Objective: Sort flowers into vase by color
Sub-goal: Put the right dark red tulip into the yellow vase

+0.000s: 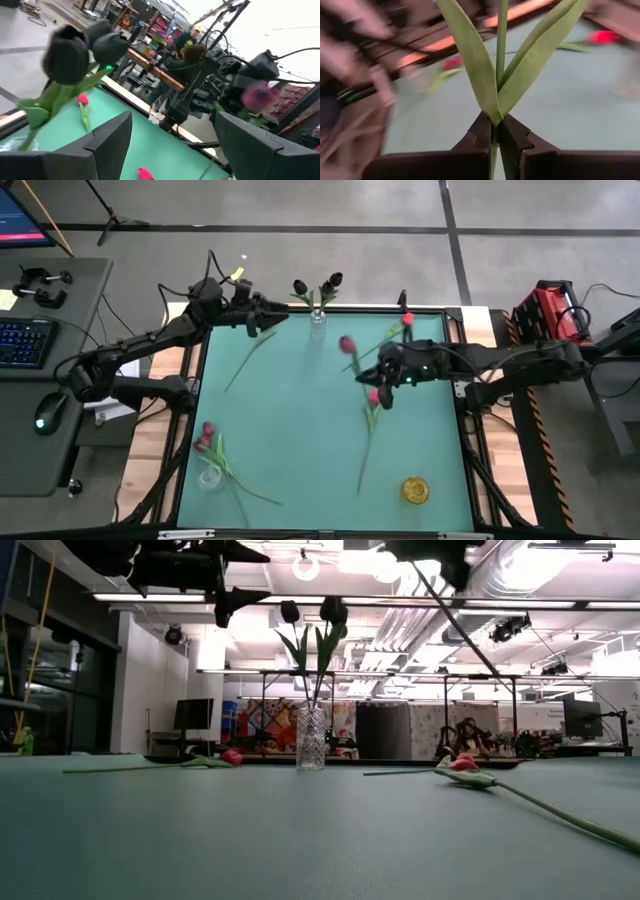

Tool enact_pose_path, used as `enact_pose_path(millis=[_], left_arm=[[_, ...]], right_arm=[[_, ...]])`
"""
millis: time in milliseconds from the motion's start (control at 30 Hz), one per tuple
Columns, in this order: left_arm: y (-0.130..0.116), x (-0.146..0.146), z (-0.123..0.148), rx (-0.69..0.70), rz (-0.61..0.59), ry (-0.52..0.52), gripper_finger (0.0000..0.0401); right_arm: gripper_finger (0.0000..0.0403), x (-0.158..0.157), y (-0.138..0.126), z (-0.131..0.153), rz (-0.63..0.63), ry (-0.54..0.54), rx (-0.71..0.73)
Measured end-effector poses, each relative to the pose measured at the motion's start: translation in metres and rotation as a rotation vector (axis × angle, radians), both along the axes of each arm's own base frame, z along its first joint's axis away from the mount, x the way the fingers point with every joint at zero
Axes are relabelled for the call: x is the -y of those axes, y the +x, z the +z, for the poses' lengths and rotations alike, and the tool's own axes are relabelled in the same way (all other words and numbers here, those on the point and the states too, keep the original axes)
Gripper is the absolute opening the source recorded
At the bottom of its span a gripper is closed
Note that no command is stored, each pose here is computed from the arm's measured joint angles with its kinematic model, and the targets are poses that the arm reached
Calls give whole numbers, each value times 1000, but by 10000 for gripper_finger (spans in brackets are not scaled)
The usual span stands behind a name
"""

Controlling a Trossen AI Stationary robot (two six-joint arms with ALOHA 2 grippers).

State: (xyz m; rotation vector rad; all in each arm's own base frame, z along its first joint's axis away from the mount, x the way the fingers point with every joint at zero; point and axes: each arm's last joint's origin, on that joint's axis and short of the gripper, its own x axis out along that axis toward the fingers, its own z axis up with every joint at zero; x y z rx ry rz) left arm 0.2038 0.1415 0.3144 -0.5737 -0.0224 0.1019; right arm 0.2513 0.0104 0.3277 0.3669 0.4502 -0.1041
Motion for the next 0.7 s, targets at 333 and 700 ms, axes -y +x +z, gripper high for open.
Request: enact_pose_path(millis=[333, 700], left_arm=[[14, 21, 8, 72, -43, -5, 275], [36, 69, 9, 87, -77, -31, 275]], right_arm=[[0, -15, -1, 8, 388, 223, 51], [0, -88, -51, 24, 310, 181, 70]])
